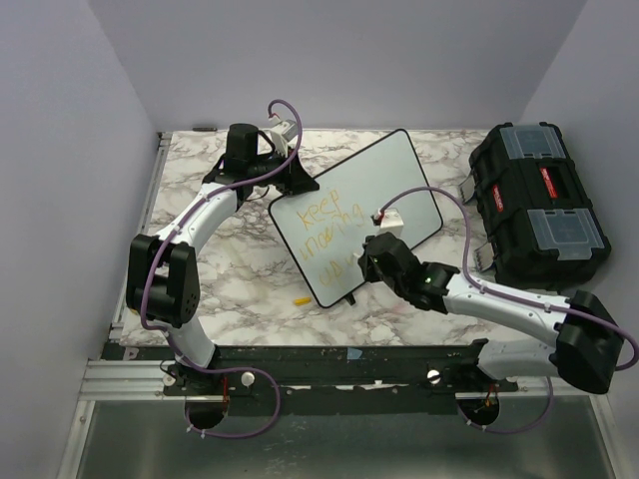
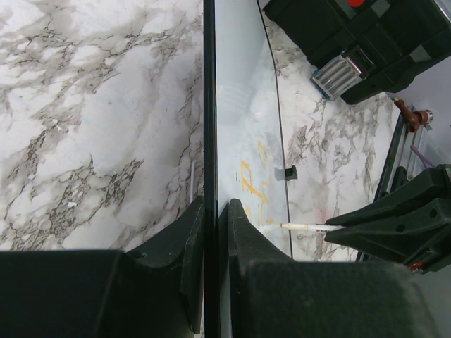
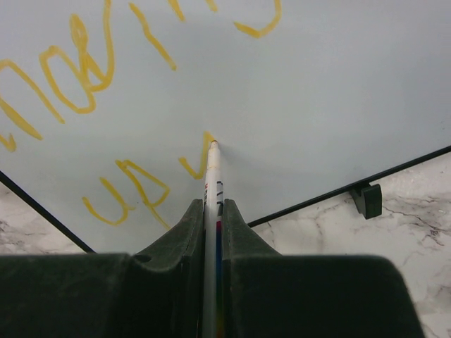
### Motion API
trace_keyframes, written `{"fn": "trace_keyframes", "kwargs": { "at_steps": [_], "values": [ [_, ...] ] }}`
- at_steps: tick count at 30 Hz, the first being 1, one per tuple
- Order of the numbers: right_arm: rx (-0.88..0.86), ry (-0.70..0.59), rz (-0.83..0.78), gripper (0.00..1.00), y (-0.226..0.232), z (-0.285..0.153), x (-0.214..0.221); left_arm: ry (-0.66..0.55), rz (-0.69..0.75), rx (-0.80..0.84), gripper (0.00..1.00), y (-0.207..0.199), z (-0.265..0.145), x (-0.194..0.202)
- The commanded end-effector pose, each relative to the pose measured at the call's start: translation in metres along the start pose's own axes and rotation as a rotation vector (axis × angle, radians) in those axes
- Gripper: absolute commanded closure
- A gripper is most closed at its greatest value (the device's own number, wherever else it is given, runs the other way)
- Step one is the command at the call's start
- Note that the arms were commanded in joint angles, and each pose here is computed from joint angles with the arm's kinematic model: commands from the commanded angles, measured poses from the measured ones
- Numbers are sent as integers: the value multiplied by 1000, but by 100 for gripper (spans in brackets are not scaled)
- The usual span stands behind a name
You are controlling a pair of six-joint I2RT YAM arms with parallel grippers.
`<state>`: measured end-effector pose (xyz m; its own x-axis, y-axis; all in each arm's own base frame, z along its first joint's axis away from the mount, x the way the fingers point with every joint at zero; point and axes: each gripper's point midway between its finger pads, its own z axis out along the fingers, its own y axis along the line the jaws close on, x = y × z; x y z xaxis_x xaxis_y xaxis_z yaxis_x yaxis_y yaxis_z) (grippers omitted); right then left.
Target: Write a sentence on the whiteboard
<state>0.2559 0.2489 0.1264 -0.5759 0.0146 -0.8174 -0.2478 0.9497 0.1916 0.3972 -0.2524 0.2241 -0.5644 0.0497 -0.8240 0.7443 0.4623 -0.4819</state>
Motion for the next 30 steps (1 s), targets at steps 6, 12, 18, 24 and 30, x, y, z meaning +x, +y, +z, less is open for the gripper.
{"fn": "trace_keyframes", "kwargs": {
  "at_steps": [6, 12, 18, 24, 30],
  "values": [
    [69, 72, 9, 99, -28, -2, 37, 82, 35, 67, 100, -10, 11, 31],
    [79, 52, 3, 99, -28, -2, 29, 84, 34, 68, 100, -10, 12, 31],
    [96, 26, -5, 99, -24, 2, 13, 87, 31, 66, 100, -9, 12, 32],
    [121, -4, -18, 99, -23, 8, -4, 87, 33, 66, 100, -9, 12, 33],
    [108, -61, -21, 99, -14, 5, -32, 88, 31, 65, 100, -9, 12, 33]
  ]
}}
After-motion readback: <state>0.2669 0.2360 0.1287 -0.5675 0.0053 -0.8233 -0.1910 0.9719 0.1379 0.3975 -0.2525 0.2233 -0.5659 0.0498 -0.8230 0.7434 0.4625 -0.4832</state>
